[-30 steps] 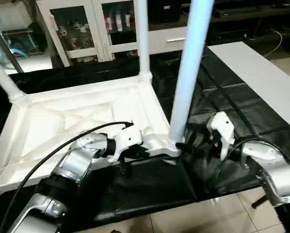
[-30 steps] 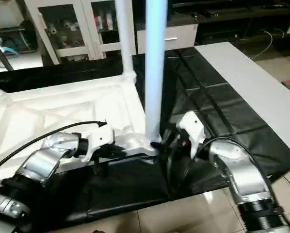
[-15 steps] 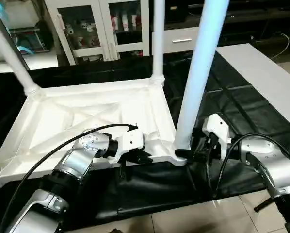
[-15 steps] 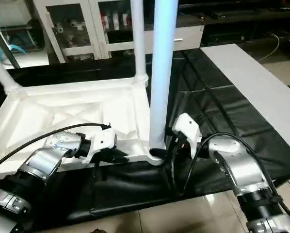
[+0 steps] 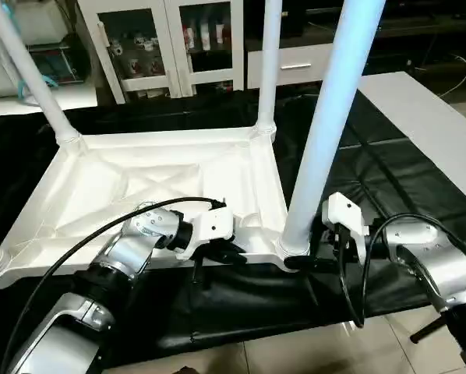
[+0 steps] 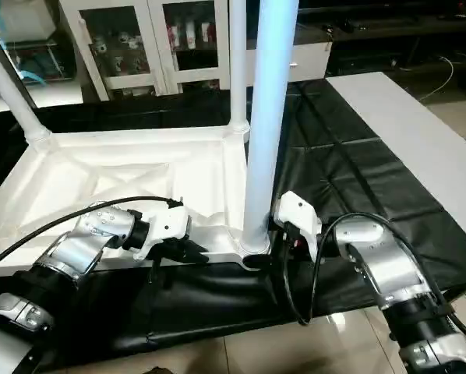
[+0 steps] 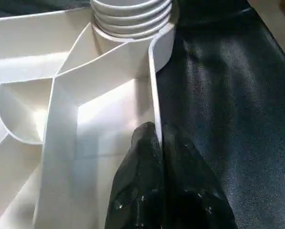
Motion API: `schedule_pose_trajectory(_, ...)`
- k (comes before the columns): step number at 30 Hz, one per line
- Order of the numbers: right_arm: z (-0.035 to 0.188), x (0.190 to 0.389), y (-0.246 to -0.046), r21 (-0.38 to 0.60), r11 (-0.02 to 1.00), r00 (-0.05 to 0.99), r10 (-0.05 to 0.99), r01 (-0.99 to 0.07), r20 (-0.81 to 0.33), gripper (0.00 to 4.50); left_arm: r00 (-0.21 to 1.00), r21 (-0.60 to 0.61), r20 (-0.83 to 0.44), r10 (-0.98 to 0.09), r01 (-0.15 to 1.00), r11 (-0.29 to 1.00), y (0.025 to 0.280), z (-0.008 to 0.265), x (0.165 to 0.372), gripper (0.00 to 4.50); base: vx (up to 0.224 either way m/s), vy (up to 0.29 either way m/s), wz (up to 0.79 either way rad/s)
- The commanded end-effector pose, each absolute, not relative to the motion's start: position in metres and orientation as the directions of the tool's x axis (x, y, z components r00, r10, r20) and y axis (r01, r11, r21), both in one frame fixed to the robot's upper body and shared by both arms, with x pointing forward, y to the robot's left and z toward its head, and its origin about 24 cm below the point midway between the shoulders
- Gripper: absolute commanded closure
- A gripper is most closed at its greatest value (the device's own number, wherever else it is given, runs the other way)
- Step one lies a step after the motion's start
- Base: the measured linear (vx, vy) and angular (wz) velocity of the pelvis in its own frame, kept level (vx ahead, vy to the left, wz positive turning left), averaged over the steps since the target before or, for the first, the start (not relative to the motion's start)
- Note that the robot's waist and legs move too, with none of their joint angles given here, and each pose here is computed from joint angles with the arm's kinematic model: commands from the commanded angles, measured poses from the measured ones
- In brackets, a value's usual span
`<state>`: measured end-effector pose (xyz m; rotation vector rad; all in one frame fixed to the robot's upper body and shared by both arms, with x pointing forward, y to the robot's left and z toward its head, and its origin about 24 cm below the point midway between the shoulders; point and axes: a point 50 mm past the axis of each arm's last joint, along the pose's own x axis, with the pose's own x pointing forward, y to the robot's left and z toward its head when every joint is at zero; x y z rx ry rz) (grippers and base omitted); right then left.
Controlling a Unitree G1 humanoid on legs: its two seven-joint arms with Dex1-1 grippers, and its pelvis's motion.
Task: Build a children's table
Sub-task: Rotate leg to tighten
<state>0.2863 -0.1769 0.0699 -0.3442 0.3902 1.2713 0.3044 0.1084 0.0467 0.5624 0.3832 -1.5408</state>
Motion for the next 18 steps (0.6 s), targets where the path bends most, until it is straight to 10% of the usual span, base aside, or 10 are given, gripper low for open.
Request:
schedule_pose_trajectory(1, 0.0708, 0.2891, -0.1739, -0.050, 0.235, 0.230, 0.848, -0.971, -0.477, 0.70, -0.062, 0.090, -0.594, -0.802, 0.986, -0.143, 0.1018, 0.0447, 0.3008, 4.46, 0.000, 0.000, 0.00)
schedule_pose_trajectory(18, 0.0668, 0.2922, -0.1684, -0.023, 0.223, 0.209, 0.863, -0.974, -0.460, 1.78, -0.084, 0.068, -0.602, -0.794, 0.985, -0.156, 0.1053, 0.0420, 0.2991, 4.50, 0.000, 0.000, 0.00)
